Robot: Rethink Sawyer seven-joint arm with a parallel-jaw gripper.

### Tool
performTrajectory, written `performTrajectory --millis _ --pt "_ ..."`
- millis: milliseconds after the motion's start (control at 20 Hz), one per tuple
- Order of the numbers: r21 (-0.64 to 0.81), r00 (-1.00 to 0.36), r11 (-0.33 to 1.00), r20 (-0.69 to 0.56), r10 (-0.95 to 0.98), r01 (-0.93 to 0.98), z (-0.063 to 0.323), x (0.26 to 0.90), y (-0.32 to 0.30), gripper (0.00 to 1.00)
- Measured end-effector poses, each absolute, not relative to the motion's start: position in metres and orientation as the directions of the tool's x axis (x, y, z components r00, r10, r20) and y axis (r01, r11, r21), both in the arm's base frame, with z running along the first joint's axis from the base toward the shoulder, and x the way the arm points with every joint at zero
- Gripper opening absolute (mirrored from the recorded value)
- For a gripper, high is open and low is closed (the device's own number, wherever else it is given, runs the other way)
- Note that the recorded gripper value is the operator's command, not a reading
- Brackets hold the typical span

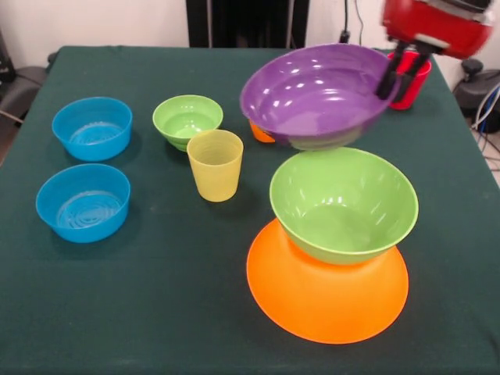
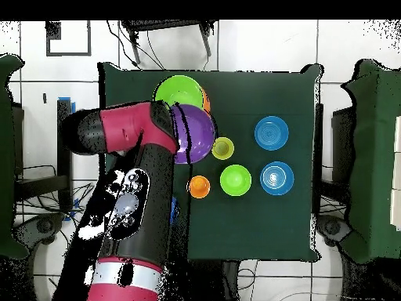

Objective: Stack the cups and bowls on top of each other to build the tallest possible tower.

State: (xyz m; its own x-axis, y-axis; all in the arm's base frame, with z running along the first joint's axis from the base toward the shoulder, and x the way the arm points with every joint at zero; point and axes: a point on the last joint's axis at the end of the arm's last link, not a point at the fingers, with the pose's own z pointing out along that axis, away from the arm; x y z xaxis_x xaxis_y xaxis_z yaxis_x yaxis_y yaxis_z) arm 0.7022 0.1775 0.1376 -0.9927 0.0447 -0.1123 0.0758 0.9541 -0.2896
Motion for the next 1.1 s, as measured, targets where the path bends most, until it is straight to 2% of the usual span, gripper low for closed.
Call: performTrajectory --millis 400,650,1100 --pt "-0.361 -0.997 0.933 -0.076 -0.011 0.017 0.158 0.734 0.221 0.00" --pt "-0.387 -0.992 0.922 -0.123 -0.038 0.013 0.170 0.763 0.232 0.00" --pt "-0.404 -0.981 0.915 -0.175 -0.085 -0.007 0.151 0.796 0.245 0.00"
